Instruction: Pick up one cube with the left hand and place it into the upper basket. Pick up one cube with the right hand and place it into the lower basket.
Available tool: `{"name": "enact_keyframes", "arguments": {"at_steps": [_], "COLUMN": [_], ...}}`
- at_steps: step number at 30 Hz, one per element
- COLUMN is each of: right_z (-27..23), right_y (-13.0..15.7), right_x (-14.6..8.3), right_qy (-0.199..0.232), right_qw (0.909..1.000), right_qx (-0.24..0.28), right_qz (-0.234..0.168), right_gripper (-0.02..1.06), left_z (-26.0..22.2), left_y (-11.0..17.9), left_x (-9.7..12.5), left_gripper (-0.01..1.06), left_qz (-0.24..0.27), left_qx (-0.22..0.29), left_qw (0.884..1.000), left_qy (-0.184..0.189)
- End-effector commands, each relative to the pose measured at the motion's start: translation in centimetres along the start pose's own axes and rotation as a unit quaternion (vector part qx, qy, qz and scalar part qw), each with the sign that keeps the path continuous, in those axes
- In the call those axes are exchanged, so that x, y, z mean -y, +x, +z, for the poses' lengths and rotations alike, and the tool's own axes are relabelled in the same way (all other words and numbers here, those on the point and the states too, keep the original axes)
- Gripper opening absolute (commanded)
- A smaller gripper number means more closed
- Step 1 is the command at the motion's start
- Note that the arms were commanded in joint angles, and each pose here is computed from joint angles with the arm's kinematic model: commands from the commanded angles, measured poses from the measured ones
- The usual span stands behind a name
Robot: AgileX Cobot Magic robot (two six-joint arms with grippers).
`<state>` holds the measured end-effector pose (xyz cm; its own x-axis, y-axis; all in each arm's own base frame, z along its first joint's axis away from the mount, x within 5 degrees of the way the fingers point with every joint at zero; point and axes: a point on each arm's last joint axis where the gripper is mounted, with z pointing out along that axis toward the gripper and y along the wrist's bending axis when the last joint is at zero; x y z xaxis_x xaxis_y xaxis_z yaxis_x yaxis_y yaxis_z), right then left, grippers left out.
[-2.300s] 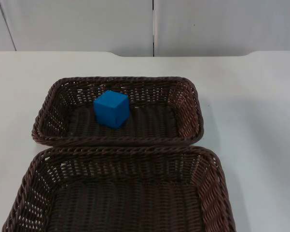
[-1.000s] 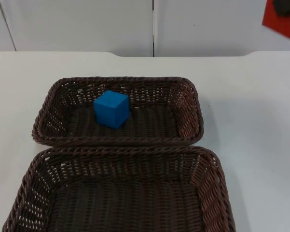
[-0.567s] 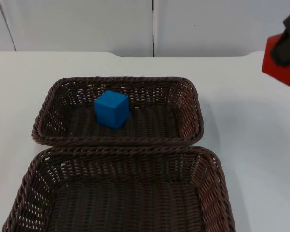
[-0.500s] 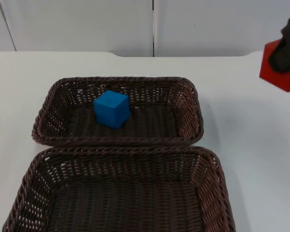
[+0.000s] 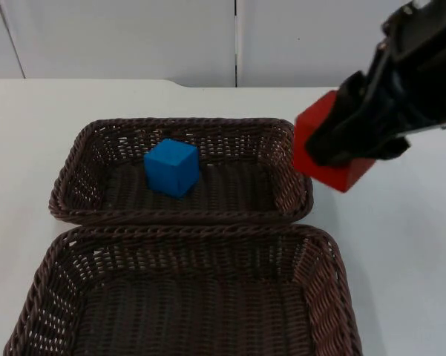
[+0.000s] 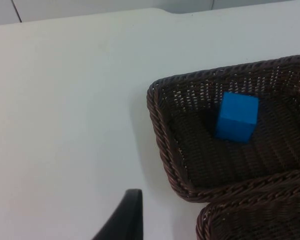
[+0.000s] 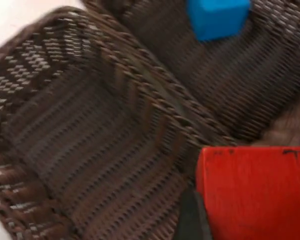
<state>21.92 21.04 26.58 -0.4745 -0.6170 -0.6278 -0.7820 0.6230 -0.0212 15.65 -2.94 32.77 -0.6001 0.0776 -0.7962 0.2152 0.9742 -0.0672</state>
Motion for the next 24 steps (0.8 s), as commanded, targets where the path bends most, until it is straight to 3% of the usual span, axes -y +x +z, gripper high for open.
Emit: {"name": "enact_keyframes", "arguments": {"at_steps": [1,13,24], "right_z": [0.2,3.9,7.3], "right_y": [-0.2,0.3,0.5], "right_x": [-0.7,-5.6,-6.3], "right_qy": [-0.005,-0.054,-0.053], "right_qw": [0.9999,0.9959,0.9968], "right_qx": [0.010,-0.024,-0.008], "right_qz": [-0.012,-0.069,-0.059], "right_gripper": [0.00,0.00,0.00], "left_z": [-0.1,-0.1,-0.1], "left_y": [0.1,0.1,0.1], "left_x": [0.0,0.0,0.0], "left_gripper": [1.05,1.05,1.05], "left_qz": [-0.003,-0.003,-0.003], "left_qx": [-0.002,-0.002,-0.002], "left_qw": [1.000,1.000,1.000], "left_qy": [0.001,0.001,0.001]}}
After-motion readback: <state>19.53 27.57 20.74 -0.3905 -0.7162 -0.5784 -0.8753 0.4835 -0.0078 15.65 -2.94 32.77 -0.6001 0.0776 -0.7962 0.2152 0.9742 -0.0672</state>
